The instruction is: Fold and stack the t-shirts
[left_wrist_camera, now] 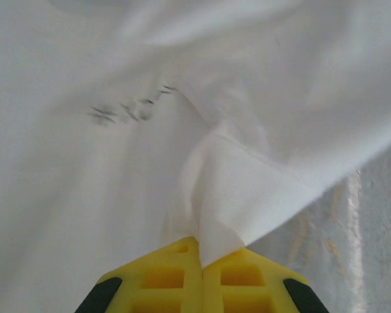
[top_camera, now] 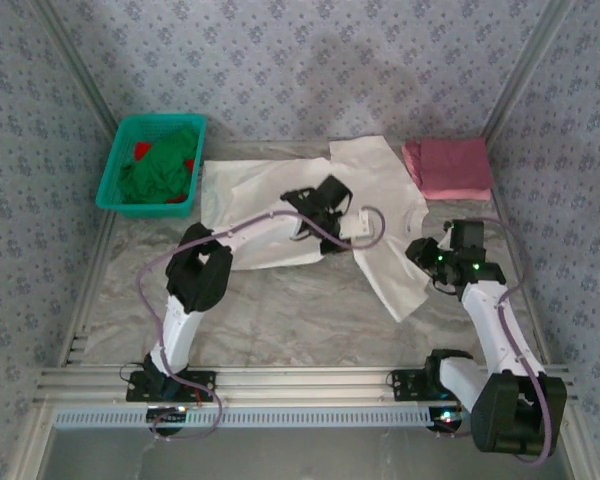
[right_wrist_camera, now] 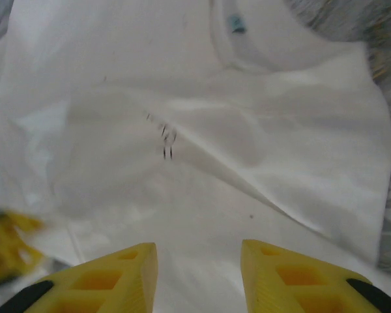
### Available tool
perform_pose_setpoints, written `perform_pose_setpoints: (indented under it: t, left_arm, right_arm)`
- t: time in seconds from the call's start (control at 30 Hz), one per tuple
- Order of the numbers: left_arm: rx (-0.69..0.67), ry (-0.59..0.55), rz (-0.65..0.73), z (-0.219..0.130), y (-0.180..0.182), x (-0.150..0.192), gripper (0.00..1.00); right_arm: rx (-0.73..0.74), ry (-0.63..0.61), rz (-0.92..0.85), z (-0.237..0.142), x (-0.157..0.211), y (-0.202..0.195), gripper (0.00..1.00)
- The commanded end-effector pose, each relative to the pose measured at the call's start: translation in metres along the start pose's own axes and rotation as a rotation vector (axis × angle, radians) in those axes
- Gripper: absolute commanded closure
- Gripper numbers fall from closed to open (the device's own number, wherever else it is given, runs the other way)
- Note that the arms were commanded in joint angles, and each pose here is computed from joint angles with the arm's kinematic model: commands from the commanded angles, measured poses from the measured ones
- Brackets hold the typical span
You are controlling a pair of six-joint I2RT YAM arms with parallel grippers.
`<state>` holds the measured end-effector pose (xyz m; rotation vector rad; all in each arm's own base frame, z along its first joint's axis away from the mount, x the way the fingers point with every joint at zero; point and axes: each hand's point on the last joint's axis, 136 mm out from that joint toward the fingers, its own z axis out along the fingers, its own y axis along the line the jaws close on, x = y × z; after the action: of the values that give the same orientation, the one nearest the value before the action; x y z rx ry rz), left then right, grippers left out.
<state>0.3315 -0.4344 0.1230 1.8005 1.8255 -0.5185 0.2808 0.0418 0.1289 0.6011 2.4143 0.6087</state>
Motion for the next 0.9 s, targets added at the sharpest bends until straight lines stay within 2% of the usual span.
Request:
perform_pose_setpoints:
  t: [0.0,0.1,0.17,0.23,0.27,0.37,0.47,0.57,0.63,0.7,0.8,0.87]
  left_arm:
    - [0.133,-0.009,-0.088,-0.002,0.012,0.008,0.99]
    - [0.169,-0.021,-0.185,0.0,0.041,0.007,0.97]
    - [0.18,-0.03,-0.208,-0.002,0.049,0.003,0.96]
    - [0.198,-0.033,-0.195,-0.005,0.045,-0.001,0.92]
    - [0.202,-0.037,-0.193,-0.005,0.042,-0.002,0.92]
    - [0.213,-0.027,-0.183,-0.005,0.02,0.001,0.93]
    - [0.142,-0.09,-0.204,-0.016,0.011,0.013,0.98]
    - [0.082,-0.163,-0.252,-0.037,0.009,0.026,0.93]
    - [0.109,-0.176,-0.258,-0.046,-0.006,0.028,0.92]
    - [0.146,-0.159,-0.223,-0.042,-0.033,0.026,0.9]
    - [0.163,-0.033,-0.173,-0.02,-0.071,0.04,0.92]
    - [0.188,0.002,-0.194,-0.011,-0.086,0.052,0.86]
  right_arm:
    - [-0.049,0.066,-0.106,0.002,0.016,0.02,0.57]
    - [-0.131,0.109,-0.212,0.006,0.035,0.047,0.55]
    - [-0.094,0.115,-0.286,0.009,0.046,0.052,0.51]
    - [-0.04,0.104,-0.349,0.014,0.052,0.052,0.41]
    - [-0.012,0.11,-0.359,0.016,0.053,0.049,0.41]
    - [0.036,0.148,-0.326,0.022,0.057,0.04,0.42]
    - [0.085,0.139,-0.197,0.026,0.05,0.021,0.42]
    - [0.092,0.125,-0.122,0.031,0.043,0.008,0.42]
    - [0.087,0.144,-0.071,0.033,0.042,0.003,0.42]
    - [0.068,0.134,-0.027,0.035,0.029,0.001,0.42]
    - [0.077,0.122,-0.023,0.035,0.02,0.002,0.44]
    - [0.076,0.152,-0.041,0.038,0.021,0.004,0.44]
